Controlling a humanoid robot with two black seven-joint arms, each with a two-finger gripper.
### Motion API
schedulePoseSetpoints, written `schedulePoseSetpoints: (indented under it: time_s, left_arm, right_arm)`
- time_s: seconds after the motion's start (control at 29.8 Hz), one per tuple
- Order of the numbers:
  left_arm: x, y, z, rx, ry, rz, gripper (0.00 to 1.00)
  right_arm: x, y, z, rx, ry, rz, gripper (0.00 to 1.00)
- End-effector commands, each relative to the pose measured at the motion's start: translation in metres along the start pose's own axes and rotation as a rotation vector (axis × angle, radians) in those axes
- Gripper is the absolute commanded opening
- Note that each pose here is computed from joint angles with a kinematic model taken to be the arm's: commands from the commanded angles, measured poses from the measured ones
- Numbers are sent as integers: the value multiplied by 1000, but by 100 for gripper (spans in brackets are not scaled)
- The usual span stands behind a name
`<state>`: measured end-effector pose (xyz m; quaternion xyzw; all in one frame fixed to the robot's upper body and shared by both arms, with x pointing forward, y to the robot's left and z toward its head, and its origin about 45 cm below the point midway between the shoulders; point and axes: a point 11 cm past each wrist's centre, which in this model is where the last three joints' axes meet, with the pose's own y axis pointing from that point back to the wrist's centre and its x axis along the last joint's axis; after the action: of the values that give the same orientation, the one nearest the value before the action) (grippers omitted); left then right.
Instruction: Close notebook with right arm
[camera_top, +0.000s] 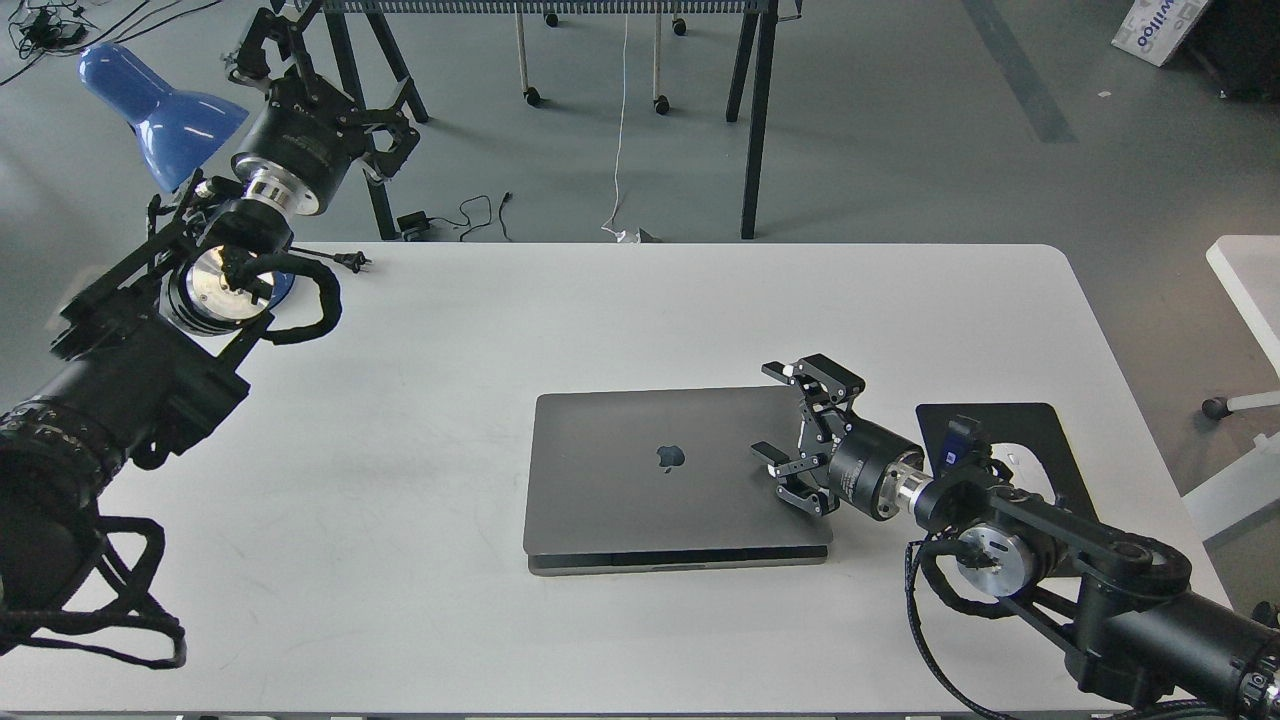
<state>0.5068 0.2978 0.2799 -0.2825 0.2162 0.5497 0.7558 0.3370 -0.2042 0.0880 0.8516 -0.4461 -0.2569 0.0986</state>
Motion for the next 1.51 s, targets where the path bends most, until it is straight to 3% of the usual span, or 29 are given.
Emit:
schedulePoseSetpoints:
  time_s: [0.0, 0.34, 0.71, 1.04, 1.31, 1.48]
  left_arm:
    - [0, 0, 0, 0, 0, 0, 100]
    - [0, 0, 0, -2, 0, 0, 100]
    - [0, 0, 0, -2, 0, 0, 100]
    - [0, 0, 0, 0, 0, 0, 100]
    - [0, 0, 0, -2, 0, 0, 100]
    - [0, 0, 0, -2, 0, 0, 100]
  right_arm:
    - [6, 2, 6, -18, 12, 16, 100]
    - [3, 2, 19, -60, 33, 14, 100]
    - [-7, 1, 0, -10, 34, -27, 100]
    - [37, 27, -145, 404, -35, 48, 100]
    - [76, 58, -243, 661, -76, 162, 100]
    - [104, 59, -257, 730, -205, 233, 100]
